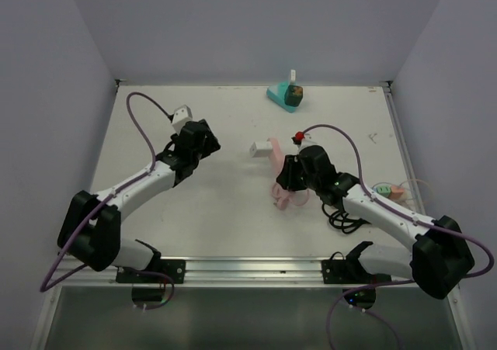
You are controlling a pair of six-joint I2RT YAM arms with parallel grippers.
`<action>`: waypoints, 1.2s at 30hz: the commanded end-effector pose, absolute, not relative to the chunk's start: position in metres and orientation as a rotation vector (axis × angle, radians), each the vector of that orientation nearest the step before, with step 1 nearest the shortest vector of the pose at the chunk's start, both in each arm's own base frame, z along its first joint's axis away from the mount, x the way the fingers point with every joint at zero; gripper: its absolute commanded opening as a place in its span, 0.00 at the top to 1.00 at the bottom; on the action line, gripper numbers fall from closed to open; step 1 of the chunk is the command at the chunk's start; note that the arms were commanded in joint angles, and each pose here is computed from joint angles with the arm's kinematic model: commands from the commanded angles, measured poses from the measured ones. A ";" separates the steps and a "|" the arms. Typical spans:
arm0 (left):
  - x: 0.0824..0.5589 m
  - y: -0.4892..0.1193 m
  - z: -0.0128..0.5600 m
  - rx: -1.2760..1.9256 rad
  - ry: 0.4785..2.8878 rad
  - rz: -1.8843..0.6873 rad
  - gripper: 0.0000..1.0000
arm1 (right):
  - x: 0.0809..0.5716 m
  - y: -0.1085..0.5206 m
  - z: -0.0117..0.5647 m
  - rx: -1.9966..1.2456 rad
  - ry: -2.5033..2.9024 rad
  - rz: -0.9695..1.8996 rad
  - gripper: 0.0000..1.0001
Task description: Pull the plug off the socket
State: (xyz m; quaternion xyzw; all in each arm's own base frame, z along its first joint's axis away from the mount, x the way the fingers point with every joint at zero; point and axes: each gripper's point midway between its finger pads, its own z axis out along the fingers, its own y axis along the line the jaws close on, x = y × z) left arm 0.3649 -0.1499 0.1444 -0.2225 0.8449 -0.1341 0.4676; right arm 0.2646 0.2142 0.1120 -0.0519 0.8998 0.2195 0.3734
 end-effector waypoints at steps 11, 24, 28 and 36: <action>0.482 -0.132 0.105 -0.512 1.961 -0.091 0.82 | 0.265 0.227 0.179 -0.243 2.149 0.673 1.00; 0.475 -0.130 0.091 -0.499 2.014 -0.063 0.14 | 0.263 0.226 0.173 -0.253 2.168 0.662 1.00; 0.461 -0.129 0.101 -0.502 2.032 -0.092 0.00 | 0.262 0.230 0.169 -0.257 2.178 0.680 1.00; 0.423 -0.153 0.118 -0.437 2.113 -0.318 0.00 | 0.262 0.237 0.163 -0.290 2.197 0.709 1.00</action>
